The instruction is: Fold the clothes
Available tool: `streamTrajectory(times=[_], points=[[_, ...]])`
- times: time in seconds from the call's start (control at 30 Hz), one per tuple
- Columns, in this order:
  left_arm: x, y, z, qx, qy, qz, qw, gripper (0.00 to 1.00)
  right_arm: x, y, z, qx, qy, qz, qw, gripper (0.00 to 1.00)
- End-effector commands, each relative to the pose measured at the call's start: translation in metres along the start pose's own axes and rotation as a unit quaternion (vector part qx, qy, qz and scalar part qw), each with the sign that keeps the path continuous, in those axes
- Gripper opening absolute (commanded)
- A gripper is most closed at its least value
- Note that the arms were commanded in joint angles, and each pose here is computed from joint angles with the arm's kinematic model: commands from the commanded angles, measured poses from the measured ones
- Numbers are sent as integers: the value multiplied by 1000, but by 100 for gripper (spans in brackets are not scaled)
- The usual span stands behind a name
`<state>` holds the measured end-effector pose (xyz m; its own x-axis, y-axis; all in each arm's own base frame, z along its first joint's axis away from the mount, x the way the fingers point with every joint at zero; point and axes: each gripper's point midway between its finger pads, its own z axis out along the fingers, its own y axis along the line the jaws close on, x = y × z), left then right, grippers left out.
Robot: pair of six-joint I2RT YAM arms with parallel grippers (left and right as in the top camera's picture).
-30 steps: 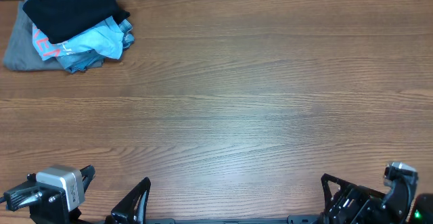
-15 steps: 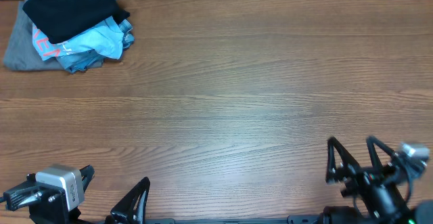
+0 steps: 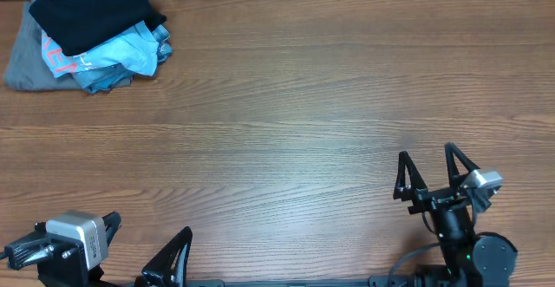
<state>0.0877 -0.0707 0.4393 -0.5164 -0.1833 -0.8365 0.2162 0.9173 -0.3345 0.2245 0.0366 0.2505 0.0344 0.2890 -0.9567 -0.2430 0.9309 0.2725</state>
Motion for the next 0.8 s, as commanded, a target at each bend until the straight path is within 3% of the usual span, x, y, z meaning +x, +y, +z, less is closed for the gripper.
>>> streamTrajectory(times=[0.0,0.23,0.43,0.67,0.77], points=[[0,1,0,-2,0,8,1000,100,7,-4,4,-5,-22,-6,1000,100],[0,1,0,-2,0,7,1000,100,8,-18,7,11,-85,-17,996,100],[0,1,0,-2,0,8,1000,100,21,-30,9,49,-61,-5,997,100],[0,1,0,-2,0,8,1000,100,72,-44,8,78,41,12,996,100],[0,1,0,-2,0,8,1000,100,71,-44,8,78,39,12,996,100]])
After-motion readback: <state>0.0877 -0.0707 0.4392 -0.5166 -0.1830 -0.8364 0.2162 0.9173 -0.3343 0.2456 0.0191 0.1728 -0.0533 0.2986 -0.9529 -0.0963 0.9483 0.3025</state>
